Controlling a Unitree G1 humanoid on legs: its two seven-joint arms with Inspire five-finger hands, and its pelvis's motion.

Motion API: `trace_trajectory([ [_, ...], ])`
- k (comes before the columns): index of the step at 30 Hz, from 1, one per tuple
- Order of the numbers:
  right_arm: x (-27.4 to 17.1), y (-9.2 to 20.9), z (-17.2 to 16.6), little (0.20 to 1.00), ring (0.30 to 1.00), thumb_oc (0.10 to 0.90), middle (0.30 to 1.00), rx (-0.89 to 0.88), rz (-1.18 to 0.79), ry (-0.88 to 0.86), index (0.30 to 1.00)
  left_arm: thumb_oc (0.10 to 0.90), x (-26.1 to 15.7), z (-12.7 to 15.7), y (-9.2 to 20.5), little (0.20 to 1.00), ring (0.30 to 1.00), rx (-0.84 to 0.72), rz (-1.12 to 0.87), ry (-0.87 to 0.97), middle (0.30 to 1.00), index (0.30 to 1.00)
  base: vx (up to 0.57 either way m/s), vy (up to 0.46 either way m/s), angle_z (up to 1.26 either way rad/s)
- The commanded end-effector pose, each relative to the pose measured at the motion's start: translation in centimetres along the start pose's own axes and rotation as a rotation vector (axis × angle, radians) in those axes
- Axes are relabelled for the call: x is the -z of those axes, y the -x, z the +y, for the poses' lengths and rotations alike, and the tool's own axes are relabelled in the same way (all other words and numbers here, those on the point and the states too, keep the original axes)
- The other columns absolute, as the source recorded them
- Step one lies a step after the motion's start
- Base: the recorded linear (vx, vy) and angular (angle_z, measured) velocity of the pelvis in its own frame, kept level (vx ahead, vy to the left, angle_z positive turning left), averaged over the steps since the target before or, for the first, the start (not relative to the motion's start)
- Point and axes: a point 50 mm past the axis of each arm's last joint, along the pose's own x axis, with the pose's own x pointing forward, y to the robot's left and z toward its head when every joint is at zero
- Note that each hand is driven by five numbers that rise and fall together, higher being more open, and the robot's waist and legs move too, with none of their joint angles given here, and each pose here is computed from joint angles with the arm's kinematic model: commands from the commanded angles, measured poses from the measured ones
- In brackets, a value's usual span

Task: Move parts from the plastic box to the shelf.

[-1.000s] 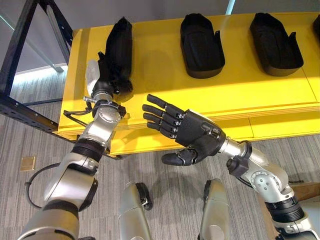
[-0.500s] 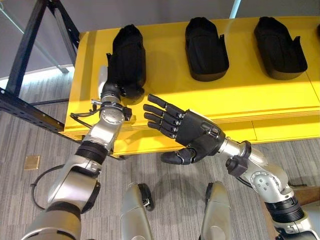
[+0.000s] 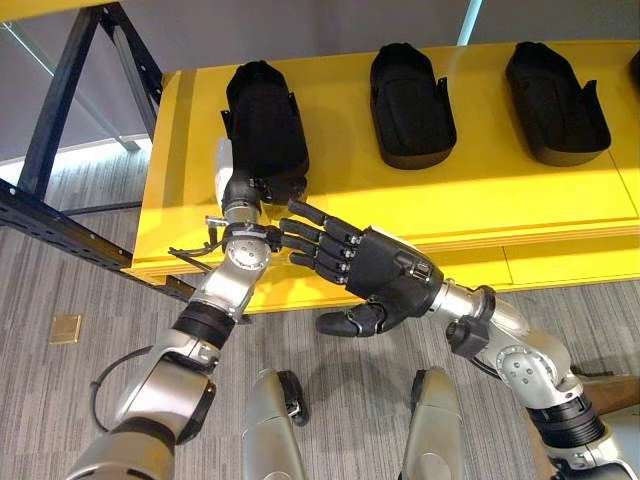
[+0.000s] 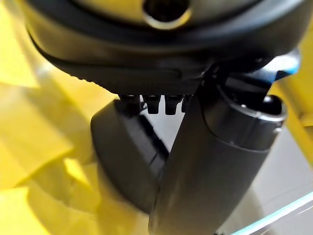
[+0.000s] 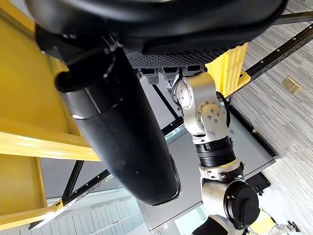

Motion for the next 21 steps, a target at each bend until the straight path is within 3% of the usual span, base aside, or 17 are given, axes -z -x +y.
trace_trajectory([
  [1,-3.5,-1.1,3.0,1.0,1.0,0.9,1.0,-0.164,-0.253,0.092,1.0,0.9,-6.1,2.9,-1.6,1.0,1.0,-0.192,-0.337,-0.043,1.0,1.0,0.0,0.0,0.0],
  [7,-3.6,-0.9,3.0,1.0,1.0,0.9,1.0,-0.17,-0.254,0.089,1.0,0.9,-6.9,3.3,-1.8,1.0,1.0,-0.231,-0.432,-0.253,1.0,1.0,0.0,0.0,0.0],
  [12,-3.6,-0.6,2.7,1.0,1.0,0.9,1.0,-0.172,-0.254,0.086,1.0,0.9,-6.4,3.5,-2.2,1.0,1.0,-0.171,-0.445,-0.472,1.0,1.0,0.0,0.0,0.0],
  [21,-3.4,-0.5,2.7,1.0,1.0,0.9,1.0,-0.167,-0.253,0.088,1.0,0.9,-6.5,2.5,-1.1,1.0,1.0,-0.05,-0.541,-0.491,1.0,1.0,0.0,0.0,0.0],
])
